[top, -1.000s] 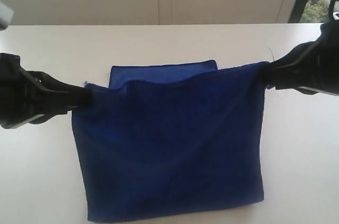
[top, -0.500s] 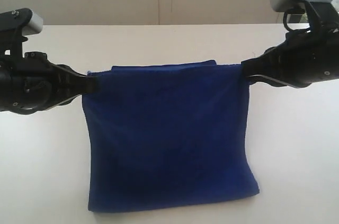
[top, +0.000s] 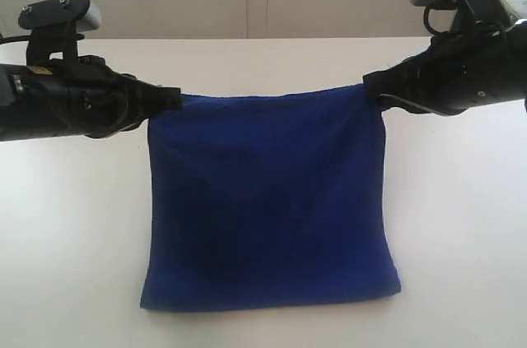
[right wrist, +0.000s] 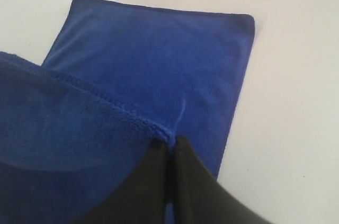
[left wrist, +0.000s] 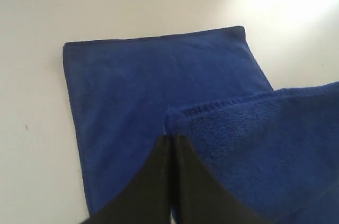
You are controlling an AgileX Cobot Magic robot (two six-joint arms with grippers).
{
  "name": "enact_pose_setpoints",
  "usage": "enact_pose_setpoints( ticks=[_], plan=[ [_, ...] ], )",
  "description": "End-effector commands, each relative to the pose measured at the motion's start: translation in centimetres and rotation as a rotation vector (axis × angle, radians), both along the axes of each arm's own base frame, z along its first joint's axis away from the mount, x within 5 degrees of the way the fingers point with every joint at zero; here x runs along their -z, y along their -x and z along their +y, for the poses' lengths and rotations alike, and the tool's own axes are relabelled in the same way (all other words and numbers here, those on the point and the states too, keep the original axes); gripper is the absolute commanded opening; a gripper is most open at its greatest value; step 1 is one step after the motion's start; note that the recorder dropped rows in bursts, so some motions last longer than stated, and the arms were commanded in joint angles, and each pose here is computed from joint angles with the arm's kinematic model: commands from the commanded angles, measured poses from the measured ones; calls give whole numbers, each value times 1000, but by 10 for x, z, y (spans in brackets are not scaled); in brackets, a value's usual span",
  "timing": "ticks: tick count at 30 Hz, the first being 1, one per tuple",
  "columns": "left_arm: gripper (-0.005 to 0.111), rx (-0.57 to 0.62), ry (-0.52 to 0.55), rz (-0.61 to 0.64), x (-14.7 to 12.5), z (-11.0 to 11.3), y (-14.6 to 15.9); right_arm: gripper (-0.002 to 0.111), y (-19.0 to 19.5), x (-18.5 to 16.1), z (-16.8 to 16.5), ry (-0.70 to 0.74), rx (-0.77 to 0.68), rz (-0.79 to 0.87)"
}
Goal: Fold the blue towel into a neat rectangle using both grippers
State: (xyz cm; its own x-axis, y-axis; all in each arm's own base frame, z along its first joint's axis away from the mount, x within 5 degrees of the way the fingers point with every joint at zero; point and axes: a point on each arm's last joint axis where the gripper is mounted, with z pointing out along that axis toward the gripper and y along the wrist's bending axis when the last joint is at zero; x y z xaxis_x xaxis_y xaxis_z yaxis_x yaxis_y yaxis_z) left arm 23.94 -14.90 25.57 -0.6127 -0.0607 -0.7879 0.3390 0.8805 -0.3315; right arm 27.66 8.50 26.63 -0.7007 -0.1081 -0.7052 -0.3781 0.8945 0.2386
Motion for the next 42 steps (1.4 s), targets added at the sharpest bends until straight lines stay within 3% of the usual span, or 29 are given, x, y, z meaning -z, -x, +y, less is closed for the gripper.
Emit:
enact_pose_setpoints(
  ticks=[1,10,20,42],
  plan=[
    [0,-9,2,-4,0,-4,-8,0,-11,-1,0,8,18,-28],
    [0,-86,-3,-42,-8,13,-30,0,-44,-4,5,7,29,-55],
    [0,-90,-23,-68,-7,-5,-74,0,-78,0,11,28,33,-80],
    [0,-146,-54,-59,17,-7,-134,0,-131,31,18,60,56,-88]
  ],
)
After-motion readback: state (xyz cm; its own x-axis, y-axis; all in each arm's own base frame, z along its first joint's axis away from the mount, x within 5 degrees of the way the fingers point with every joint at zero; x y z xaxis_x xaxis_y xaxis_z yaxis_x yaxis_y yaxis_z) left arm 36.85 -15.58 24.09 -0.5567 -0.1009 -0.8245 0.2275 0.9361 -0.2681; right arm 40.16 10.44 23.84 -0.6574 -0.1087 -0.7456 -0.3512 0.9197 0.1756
